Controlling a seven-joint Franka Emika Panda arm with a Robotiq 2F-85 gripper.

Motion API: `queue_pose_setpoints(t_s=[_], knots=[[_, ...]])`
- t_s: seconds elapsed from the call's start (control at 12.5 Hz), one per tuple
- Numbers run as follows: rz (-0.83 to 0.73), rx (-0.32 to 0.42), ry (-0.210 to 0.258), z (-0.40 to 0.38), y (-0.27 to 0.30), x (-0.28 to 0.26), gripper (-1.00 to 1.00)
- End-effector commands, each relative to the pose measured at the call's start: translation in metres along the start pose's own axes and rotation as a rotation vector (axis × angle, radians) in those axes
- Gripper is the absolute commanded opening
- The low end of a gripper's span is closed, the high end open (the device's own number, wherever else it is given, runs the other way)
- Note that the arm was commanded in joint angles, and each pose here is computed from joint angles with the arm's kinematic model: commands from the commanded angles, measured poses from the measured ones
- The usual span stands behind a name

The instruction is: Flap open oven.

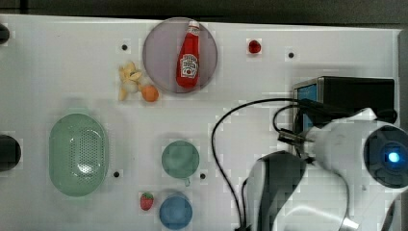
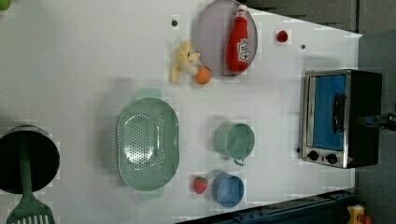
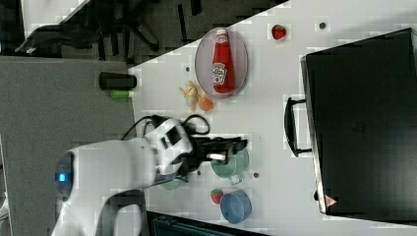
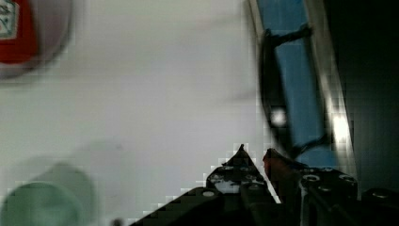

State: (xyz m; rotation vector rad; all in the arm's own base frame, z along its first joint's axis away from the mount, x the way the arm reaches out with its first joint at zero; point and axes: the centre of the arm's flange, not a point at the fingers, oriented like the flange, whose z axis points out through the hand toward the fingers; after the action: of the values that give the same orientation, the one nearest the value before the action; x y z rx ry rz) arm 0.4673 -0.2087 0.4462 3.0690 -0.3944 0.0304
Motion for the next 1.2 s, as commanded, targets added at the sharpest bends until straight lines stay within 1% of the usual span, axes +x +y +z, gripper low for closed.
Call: queue_pose_setpoints(t_s=[0.08, 0.24, 0.48, 0.56, 0.88, 1.2], knots=[[-0.198, -0.025, 0.044, 0.014, 0.031, 0.008, -0.65], [-0.172, -0.039, 0.032, 0.034, 0.047, 0.011, -0.65], [-0.153, -0.049, -0.022, 0.065, 0.056, 0.013, -0.65], [-0.152, -0.053, -0.033, 0.074, 0.057, 0.014, -0.65], [-0.17, -0.085, -0.02, 0.103, 0.051, 0.026, -0.65], [-0.178, -0.086, -0.047, 0.13, 0.04, 0.031, -0.65]])
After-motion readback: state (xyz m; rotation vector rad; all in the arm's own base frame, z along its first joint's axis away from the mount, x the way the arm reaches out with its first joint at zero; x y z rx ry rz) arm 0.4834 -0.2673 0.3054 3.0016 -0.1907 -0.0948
